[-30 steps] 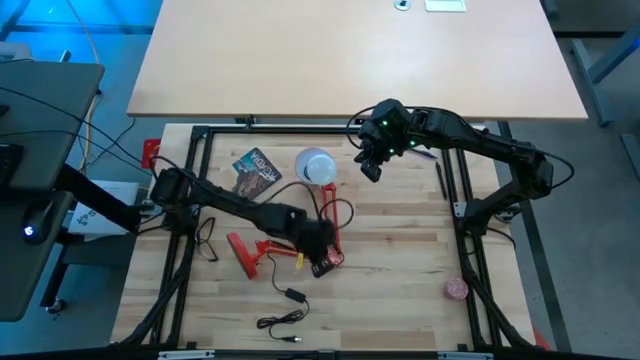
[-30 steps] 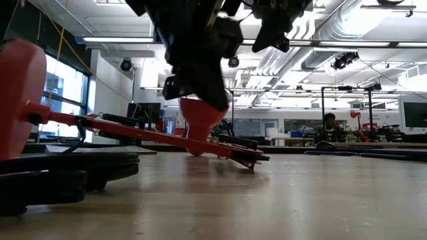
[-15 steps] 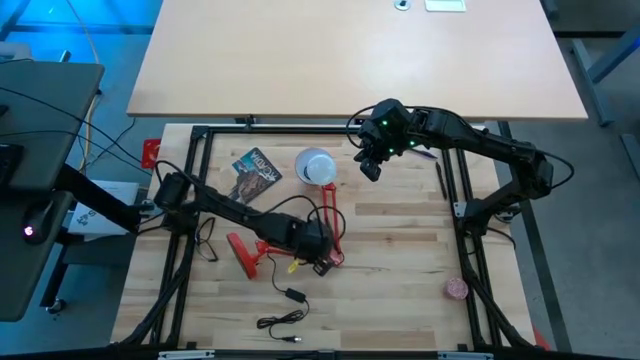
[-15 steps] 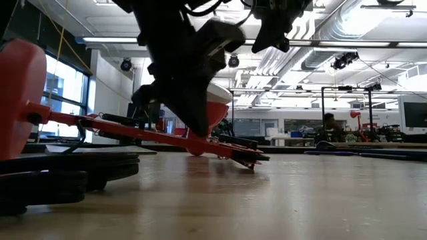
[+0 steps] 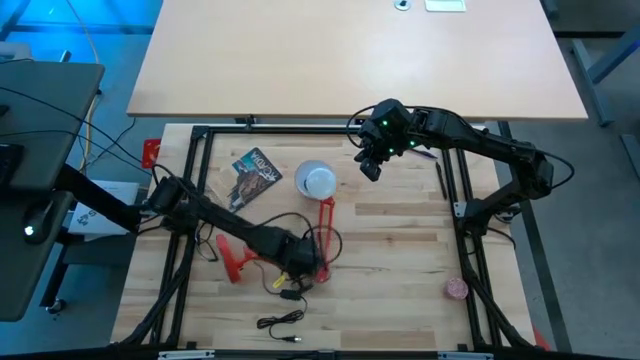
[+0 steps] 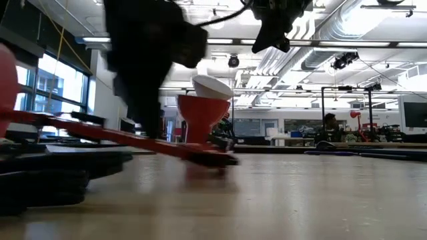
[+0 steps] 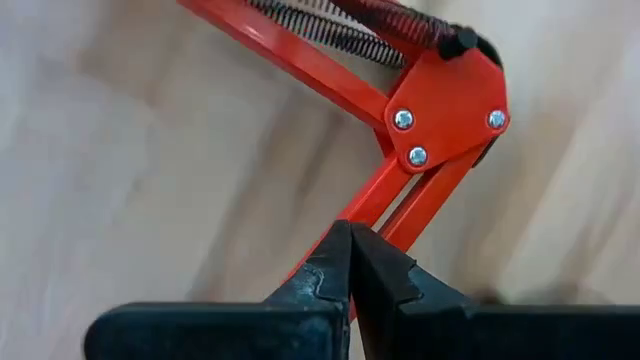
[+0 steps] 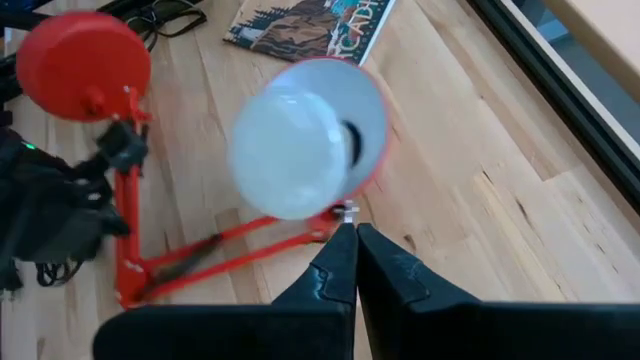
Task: Screw lightbulb
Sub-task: Insert the lightbulb into the red lamp
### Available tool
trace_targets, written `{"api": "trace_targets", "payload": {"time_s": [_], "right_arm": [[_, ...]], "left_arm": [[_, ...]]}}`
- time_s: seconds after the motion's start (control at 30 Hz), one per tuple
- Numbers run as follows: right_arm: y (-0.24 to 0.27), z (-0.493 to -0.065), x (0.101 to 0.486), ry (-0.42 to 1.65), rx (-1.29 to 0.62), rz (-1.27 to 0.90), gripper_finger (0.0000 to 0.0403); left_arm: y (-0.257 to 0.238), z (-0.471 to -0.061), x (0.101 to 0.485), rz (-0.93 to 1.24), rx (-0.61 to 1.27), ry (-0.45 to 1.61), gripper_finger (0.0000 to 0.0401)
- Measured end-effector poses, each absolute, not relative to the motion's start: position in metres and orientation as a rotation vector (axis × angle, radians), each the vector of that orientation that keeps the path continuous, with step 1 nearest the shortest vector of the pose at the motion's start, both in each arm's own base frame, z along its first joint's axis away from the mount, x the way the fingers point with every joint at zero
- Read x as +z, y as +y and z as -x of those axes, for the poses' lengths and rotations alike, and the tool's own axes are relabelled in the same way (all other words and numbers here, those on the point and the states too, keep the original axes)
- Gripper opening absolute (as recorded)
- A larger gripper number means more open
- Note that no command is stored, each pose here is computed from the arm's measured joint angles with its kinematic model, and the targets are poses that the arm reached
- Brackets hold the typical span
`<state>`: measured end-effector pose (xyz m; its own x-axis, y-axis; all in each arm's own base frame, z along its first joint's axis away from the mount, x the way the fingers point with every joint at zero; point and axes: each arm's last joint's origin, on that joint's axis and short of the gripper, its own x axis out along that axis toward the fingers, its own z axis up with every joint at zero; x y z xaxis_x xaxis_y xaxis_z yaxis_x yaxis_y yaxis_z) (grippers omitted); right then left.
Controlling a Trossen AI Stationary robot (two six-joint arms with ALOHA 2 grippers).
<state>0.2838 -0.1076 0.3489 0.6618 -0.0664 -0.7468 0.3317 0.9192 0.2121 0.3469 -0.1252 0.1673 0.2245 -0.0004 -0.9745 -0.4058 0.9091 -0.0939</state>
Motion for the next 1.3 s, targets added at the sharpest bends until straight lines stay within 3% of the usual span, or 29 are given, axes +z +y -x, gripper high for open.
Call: {"api": "trace_targets", "payload": {"time_s": [0.4,0.73,0.83,1.03,1.17,1.3], "right_arm": [[-0.101,-0.279,0.343,0.917,-0.191,-0.323,0.0],[-0.098,-0.278,0.342,0.94,-0.174,-0.309,0.0],[-0.098,-0.278,0.342,0.94,-0.172,-0.303,0.0],[-0.099,-0.278,0.343,0.934,-0.164,-0.284,0.0],[-0.1,-0.28,0.344,0.913,-0.172,-0.274,0.0],[-0.1,-0.28,0.344,0.913,-0.178,-0.279,0.0]], "left_arm": [[-0.154,-0.328,0.171,-0.098,-0.053,1.371,0.0],[-0.154,-0.32,0.19,-0.202,-0.197,1.331,0.0],[-0.151,-0.316,0.21,-0.18,-0.163,1.265,0.0],[-0.127,-0.326,0.247,-0.076,0.094,0.993,0.0],[-0.109,-0.358,0.236,-0.057,0.11,0.878,0.0],[-0.089,-0.377,0.213,0.039,0.255,0.98,0.0]]}}
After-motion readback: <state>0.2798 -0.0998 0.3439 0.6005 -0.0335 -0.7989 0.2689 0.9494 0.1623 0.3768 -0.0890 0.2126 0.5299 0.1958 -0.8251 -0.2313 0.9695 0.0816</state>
